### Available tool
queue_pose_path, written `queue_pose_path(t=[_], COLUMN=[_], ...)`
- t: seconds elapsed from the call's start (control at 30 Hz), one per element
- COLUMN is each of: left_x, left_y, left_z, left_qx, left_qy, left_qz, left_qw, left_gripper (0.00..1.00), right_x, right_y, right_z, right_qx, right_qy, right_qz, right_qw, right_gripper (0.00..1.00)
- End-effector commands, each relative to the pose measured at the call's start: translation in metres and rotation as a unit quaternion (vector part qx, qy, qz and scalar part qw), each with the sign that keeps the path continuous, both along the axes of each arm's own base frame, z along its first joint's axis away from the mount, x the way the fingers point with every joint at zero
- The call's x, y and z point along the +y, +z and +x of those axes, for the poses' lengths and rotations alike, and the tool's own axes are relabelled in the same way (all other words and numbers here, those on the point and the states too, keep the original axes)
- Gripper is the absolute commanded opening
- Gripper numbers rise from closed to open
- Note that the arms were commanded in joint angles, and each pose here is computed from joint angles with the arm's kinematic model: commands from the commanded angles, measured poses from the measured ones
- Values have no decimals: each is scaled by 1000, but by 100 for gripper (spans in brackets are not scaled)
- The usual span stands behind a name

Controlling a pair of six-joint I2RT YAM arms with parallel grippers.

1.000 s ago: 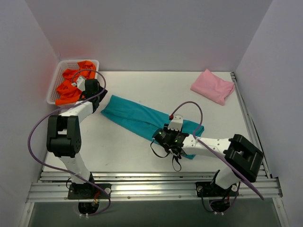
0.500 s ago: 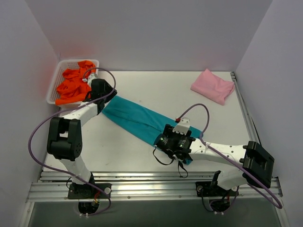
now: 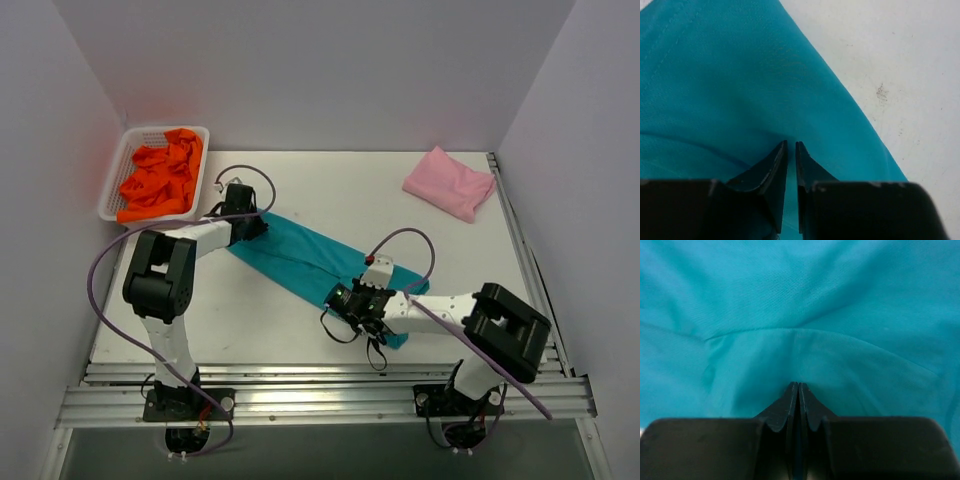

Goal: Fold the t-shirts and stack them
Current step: Rotate the tshirt 90 degrees

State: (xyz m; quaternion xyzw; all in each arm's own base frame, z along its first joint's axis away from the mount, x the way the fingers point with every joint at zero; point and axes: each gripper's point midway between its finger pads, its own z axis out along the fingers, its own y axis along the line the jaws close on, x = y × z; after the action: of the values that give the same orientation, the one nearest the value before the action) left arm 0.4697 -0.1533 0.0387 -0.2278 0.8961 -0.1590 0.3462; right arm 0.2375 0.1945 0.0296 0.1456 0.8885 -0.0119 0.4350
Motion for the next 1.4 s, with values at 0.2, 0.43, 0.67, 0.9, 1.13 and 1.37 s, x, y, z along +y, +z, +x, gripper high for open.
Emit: queue_pose_path(t=[0.2, 0.43, 0.67, 0.9, 1.13, 1.37], left_x=[2, -2, -15, -83, -170, -226], left_y=[-33, -60, -67, -64, -36, -10], left_z=[-47, -93, -131, -181, -226, -243], left_qx=[35, 62, 63, 47, 15, -12], left_qy=[61, 93, 97, 30, -42, -101], left_qz=[37, 47, 41, 16, -9, -71], left_qw=[997, 993, 992, 998, 999, 992], left_gripper=[11, 10, 9, 9, 10, 15], right_x=[15, 10, 18, 39, 63, 96], right_y=[-35, -2, 27, 14, 16, 39], right_z=[63, 157, 270, 344, 384, 396], right_qx=[50, 37, 25, 30, 1, -36], right_qy=[5, -6, 4, 34, 89, 184], right_qz=[31, 74, 67, 68, 132, 166], right_qw=[998, 997, 997, 997, 987, 968], right_gripper=[0, 0, 0, 0, 0, 0])
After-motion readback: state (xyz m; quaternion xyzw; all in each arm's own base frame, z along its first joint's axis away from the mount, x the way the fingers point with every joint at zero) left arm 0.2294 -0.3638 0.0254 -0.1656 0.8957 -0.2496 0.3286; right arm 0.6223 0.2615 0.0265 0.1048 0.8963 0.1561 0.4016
